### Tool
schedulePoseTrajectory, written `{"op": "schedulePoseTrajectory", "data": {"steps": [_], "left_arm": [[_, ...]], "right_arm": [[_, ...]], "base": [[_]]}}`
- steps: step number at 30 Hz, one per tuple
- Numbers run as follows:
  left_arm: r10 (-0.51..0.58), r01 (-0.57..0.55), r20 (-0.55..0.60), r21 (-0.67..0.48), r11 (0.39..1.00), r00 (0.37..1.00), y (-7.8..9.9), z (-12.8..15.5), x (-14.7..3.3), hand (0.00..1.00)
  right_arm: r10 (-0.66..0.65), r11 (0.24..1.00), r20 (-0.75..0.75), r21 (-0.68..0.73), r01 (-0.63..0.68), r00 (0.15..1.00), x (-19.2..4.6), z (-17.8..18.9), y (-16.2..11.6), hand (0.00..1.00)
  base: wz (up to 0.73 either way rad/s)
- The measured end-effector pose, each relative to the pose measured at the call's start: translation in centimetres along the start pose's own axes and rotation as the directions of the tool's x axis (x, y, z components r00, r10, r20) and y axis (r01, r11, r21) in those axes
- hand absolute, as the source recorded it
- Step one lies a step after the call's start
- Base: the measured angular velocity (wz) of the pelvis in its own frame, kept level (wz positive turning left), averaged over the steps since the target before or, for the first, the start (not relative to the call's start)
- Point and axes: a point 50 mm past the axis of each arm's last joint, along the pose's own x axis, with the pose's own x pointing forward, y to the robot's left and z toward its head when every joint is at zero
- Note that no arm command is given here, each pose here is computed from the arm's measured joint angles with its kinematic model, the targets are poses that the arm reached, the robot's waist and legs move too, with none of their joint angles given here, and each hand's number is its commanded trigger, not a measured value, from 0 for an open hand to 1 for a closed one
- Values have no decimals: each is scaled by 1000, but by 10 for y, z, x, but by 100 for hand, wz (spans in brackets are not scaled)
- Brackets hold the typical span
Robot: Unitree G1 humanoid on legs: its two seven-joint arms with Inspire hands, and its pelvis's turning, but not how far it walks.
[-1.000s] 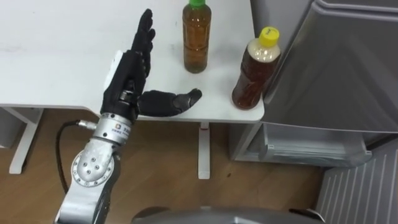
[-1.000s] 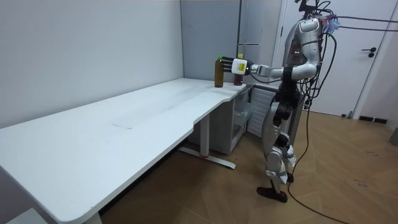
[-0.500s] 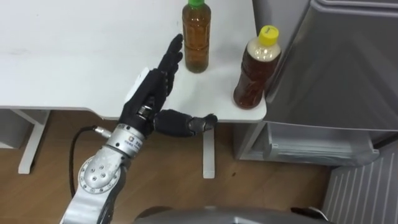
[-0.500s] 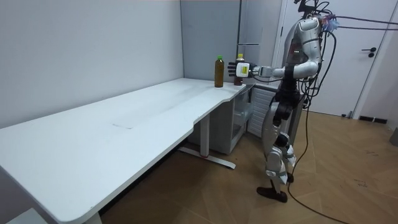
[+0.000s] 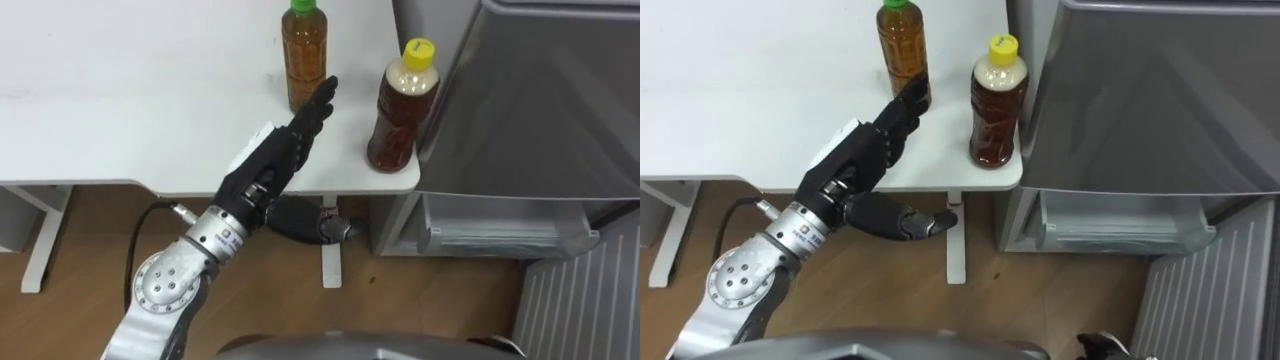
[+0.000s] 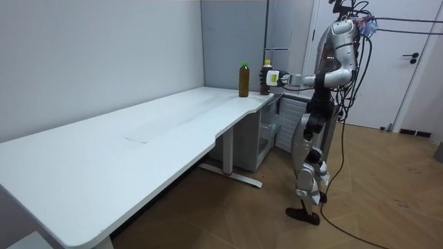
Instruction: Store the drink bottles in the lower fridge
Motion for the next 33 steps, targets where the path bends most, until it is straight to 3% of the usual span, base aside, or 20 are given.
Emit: {"op": "schedulePoseTrajectory", "data": {"steps": [12,33], "left_arm": [[2,-4,35,72,997,999,5,10,9,0],[57,-62,92,42,997,994,9,19,20,0]], "right_arm": [[6,1000,-30,-17,-7,1000,0,-4,2,0],[29,999,-64,-30,-31,998,1,-4,12,0]], "base": [[0],[-5]]}}
